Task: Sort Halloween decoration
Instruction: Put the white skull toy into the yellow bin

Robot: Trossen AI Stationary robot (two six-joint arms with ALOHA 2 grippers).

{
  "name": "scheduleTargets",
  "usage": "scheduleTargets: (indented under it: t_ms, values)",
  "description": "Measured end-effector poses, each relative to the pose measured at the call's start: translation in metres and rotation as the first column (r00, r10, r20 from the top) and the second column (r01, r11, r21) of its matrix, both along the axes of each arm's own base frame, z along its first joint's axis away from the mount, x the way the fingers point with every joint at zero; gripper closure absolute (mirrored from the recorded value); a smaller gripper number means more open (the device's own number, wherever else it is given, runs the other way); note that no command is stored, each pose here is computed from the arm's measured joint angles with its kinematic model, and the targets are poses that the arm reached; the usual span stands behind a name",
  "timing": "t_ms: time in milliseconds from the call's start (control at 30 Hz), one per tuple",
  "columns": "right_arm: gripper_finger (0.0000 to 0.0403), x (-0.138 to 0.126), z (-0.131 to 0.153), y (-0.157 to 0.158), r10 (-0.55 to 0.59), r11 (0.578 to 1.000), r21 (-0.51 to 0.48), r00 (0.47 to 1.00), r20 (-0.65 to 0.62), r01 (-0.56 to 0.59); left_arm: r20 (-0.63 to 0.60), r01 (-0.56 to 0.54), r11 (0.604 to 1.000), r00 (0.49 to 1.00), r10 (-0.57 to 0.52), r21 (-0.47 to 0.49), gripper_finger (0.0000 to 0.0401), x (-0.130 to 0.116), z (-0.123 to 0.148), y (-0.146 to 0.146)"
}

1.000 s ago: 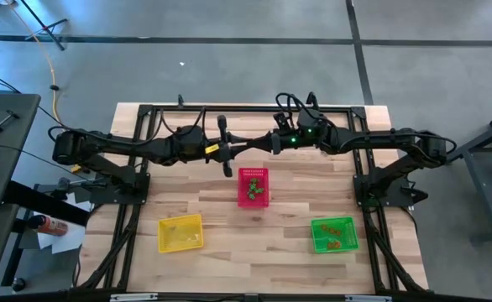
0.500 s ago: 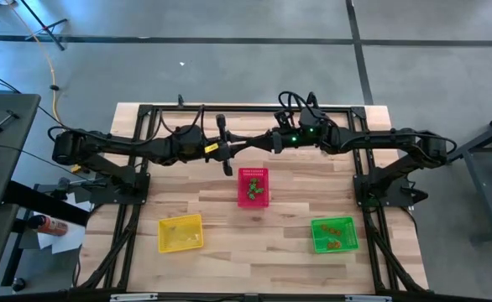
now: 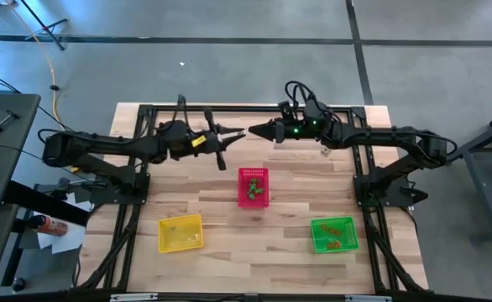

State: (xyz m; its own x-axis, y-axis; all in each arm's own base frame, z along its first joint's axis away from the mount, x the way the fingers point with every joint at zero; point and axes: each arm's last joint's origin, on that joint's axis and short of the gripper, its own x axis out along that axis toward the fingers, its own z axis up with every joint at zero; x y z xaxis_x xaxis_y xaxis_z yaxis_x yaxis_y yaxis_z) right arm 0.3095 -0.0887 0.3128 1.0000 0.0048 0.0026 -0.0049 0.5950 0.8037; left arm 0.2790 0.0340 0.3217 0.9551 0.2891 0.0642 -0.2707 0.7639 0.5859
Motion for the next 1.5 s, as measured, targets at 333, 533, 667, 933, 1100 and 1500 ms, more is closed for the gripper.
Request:
scheduleTargets:
  t_ms: [333,533,667,933,1100,1500]
  values:
    - [0.0212,-0.009,0.005,-0.026,-0.048,0.998,-0.046,0.997,0.054,0.051,0.003,0.055,0.852,0.998,-0.062,-0.52,0.0378,-0.048,0.015,-0.014]
    - [0.0212,-0.014,0.005,-0.036,-0.034,0.994,-0.099,0.998,0.051,0.039,-0.101,0.048,0.517,0.962,-0.255,-0.854,0.0378,-0.076,0.005,-0.041]
    - [0.0212,-0.015,0.005,-0.039,-0.036,0.993,-0.11,0.998,0.048,0.041,-0.226,-0.134,0.242,0.886,-0.405,-0.961,0.0378,-0.087,-0.012,-0.07]
    - [0.0212,-0.019,0.003,-0.046,-0.031,0.994,-0.106,0.999,0.035,0.035,-0.47,-0.644,-0.171,0.691,-0.55,-0.746,0.0378,-0.103,-0.069,-0.14]
    - [0.0212,-0.019,0.0,-0.047,-0.015,0.994,-0.105,1.0,0.0,0.015,-0.677,-0.822,-0.321,0.57,-0.465,-0.471,0.0378,-0.114,-0.114,-0.166]
    - [0.0212,-0.019,-0.005,-0.047,-0.014,0.996,-0.091,0.999,-0.042,0.01,-0.836,-0.862,-0.385,0.456,-0.306,-0.329,0.0377,-0.101,-0.16,-0.167]
